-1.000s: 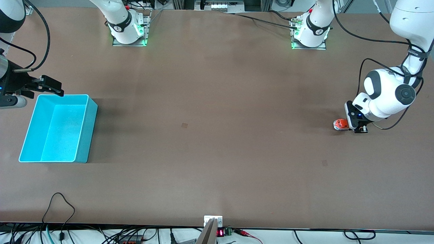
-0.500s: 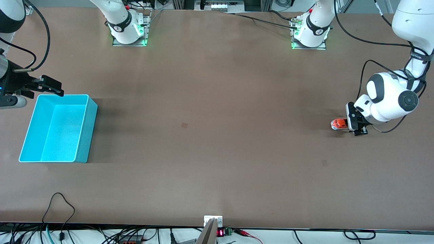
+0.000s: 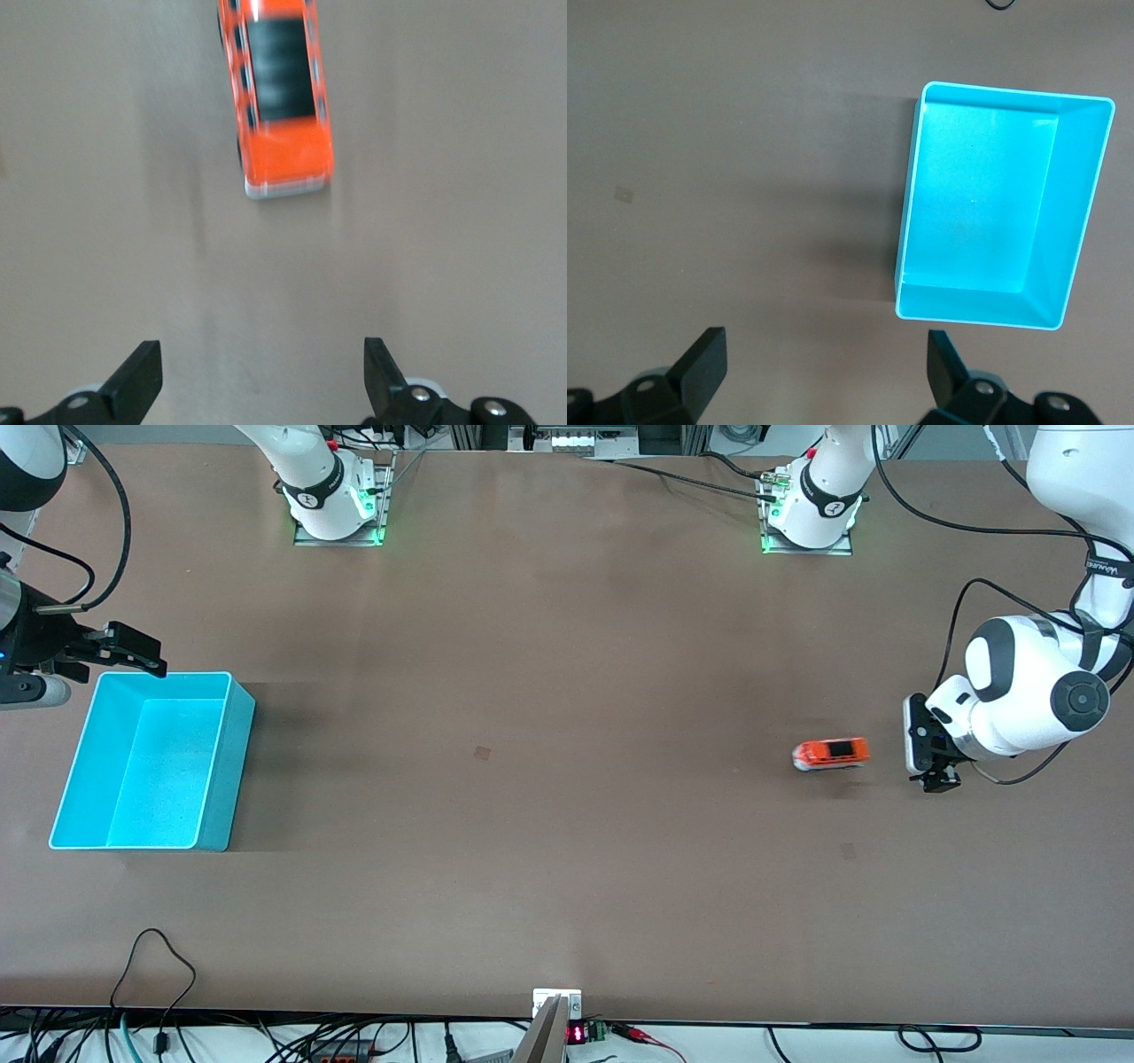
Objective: Wind up bus and store in blue box
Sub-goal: 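Raise the left gripper while the right gripper moves toward the bus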
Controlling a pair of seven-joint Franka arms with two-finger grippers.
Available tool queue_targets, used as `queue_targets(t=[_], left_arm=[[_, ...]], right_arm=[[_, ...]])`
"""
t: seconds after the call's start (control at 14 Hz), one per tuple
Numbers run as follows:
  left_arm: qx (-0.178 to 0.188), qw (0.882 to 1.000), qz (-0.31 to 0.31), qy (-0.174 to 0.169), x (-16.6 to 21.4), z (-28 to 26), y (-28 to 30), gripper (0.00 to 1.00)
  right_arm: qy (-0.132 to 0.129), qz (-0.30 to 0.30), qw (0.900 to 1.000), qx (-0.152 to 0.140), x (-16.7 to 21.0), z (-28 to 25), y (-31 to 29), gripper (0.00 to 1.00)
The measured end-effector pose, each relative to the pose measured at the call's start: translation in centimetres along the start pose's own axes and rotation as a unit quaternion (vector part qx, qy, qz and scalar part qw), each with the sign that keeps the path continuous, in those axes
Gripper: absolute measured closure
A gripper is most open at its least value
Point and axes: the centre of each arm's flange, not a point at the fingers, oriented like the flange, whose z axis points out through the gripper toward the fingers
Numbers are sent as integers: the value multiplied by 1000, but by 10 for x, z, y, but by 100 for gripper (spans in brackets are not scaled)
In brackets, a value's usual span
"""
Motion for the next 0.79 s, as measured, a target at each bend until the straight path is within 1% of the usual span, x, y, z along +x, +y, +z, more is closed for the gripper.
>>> queue_targets(t=[0.14,0.21,0.36,0.5,0.64,0.79], left_arm=[[18,1000,16,-3,23,-18,-13,0],[29,999,19,2,35,-27,-20,0],[48,999,3,21,60,-46,-33,0],[59,997,-34,38,80,-59,-41,0],[59,993,-89,47,92,-63,-43,0],[56,984,-163,54,97,-65,-44,0]], right_arm=[[0,0,1000,0,0,0,0,0],[0,0,1000,0,0,0,0,0],[0,0,1000,0,0,0,0,0],[0,0,1000,0,0,0,0,0],[0,0,1000,0,0,0,0,0],[0,0,1000,0,0,0,0,0]])
